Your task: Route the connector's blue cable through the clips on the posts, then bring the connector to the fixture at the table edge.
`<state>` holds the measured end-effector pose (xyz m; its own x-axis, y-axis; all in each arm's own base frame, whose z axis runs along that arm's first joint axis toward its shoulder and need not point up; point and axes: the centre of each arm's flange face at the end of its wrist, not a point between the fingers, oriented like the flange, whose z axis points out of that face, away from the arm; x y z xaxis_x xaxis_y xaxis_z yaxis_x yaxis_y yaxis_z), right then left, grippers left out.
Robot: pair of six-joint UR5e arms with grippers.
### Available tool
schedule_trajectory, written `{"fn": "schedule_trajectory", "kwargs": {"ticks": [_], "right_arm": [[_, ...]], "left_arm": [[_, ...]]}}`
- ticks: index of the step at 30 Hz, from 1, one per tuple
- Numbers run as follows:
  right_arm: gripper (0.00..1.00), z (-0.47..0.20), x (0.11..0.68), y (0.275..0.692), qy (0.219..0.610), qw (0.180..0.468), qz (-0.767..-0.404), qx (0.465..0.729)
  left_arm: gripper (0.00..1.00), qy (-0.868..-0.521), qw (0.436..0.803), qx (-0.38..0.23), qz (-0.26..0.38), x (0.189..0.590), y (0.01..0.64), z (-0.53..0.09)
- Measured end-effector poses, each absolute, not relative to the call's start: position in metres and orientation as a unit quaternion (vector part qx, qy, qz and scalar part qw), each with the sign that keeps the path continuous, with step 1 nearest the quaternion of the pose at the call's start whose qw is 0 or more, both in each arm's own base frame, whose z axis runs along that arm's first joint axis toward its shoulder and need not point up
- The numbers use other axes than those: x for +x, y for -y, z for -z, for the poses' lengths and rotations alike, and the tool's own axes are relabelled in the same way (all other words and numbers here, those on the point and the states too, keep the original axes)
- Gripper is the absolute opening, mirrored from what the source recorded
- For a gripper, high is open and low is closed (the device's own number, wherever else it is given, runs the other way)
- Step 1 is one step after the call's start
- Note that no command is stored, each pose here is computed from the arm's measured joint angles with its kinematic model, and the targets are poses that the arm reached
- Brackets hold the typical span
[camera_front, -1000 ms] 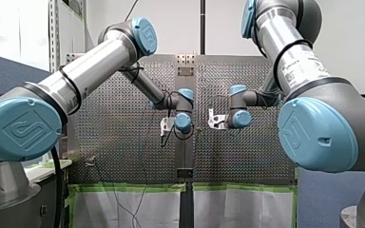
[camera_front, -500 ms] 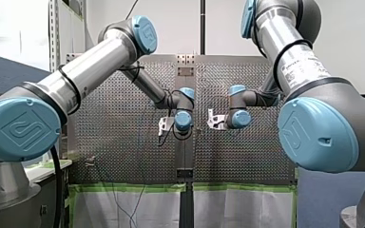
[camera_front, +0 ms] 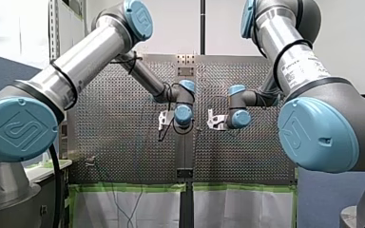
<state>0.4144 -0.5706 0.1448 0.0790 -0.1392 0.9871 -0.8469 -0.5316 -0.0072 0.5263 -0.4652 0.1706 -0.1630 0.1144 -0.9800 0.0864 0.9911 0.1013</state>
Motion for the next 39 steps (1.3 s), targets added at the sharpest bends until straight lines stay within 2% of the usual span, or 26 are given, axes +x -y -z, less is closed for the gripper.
{"fn": "schedule_trajectory", "kwargs": {"ticks": [11,19,32,39], "right_arm": [[0.02,-0.144,0.415,0.568,0.373,0.308,-0.564,0.669],[0.02,-0.144,0.415,0.568,0.373,0.308,-0.564,0.670],[0.02,-0.143,0.415,0.567,0.374,0.306,-0.564,0.670],[0.02,-0.143,0.415,0.567,0.375,0.306,-0.563,0.670]], "left_arm": [[0.99,-0.743,0.666,0.063,0.023,0.489,0.475,-0.198],[0.99,-0.755,0.651,0.074,0.014,0.459,0.473,-0.178],[0.99,-0.771,0.630,0.074,-0.051,0.431,0.445,-0.140],[0.99,-0.782,0.615,0.094,-0.043,0.404,0.443,-0.122]]}}
